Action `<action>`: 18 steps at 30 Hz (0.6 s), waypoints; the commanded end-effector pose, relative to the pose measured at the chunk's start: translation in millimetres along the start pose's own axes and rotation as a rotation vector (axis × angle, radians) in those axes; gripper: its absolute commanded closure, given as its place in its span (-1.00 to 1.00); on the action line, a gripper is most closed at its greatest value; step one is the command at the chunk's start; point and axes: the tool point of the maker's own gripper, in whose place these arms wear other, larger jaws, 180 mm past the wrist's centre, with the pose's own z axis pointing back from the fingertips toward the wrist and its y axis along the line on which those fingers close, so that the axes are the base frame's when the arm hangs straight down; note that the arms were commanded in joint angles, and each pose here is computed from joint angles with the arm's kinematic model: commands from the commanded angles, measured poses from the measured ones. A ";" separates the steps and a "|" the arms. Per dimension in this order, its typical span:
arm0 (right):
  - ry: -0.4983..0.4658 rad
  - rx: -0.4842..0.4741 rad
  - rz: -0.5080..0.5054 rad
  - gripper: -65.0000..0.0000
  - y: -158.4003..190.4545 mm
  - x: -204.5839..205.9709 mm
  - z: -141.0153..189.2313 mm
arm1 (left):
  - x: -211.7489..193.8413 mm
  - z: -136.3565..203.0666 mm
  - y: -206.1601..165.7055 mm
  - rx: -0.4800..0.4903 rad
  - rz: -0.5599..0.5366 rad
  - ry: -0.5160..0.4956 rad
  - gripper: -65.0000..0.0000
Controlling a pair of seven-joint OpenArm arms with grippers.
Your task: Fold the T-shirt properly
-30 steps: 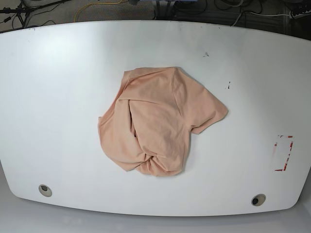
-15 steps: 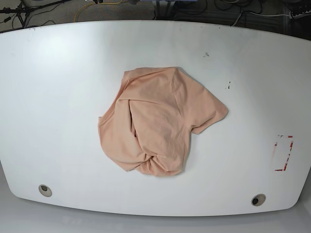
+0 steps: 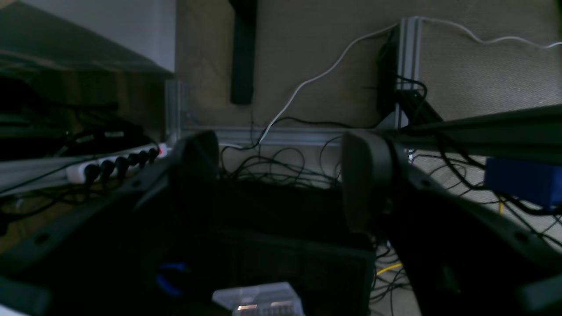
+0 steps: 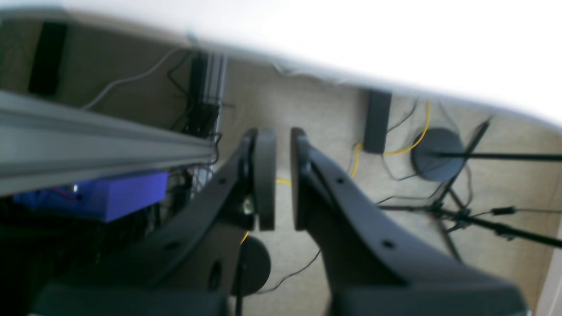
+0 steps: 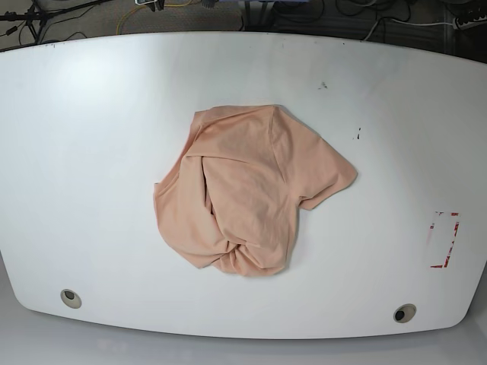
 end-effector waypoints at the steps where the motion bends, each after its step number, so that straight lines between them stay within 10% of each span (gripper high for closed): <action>1: -0.049 -0.008 0.000 0.83 -2.3 14.7 7.3 | 12.7 7.3 4.3 0.011 -0.004 -0.039 -0.27; 18: -0.093 -0.002 -0.003 0.83 0.8 30.1 1.6 | 43.6 1.1 1.5 0.005 -0.028 -0.121 -0.28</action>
